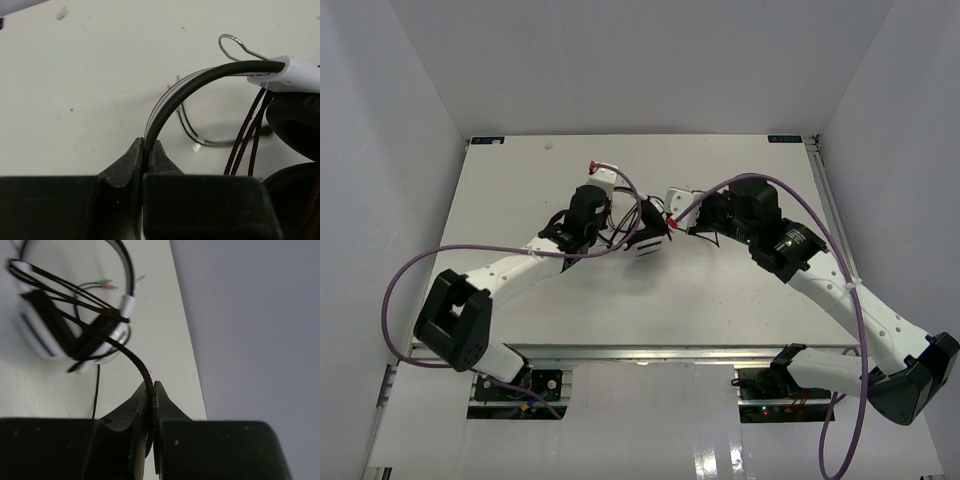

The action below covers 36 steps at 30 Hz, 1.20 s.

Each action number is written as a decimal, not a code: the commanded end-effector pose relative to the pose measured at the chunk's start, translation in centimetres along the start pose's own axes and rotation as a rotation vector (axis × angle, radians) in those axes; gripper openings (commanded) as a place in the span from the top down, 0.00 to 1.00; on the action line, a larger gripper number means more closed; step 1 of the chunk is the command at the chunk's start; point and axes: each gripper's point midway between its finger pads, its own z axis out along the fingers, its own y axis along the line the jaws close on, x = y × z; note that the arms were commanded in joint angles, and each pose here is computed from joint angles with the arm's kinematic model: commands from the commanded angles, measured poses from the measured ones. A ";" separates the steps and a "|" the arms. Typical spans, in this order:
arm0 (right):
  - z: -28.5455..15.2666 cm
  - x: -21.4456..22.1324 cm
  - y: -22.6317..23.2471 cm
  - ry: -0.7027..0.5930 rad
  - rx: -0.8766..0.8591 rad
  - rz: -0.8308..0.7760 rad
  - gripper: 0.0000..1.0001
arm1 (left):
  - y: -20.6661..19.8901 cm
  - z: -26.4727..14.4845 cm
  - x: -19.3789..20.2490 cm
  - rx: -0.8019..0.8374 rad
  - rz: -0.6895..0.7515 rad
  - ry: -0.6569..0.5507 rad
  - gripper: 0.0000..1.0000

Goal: Wrap the headphones

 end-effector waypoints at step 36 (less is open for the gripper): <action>1.4 -3.4 10.3 -0.644 -0.649 0.890 0.56 | 0.0 -24.4 -30.8 0.779 -0.715 -0.762 1.00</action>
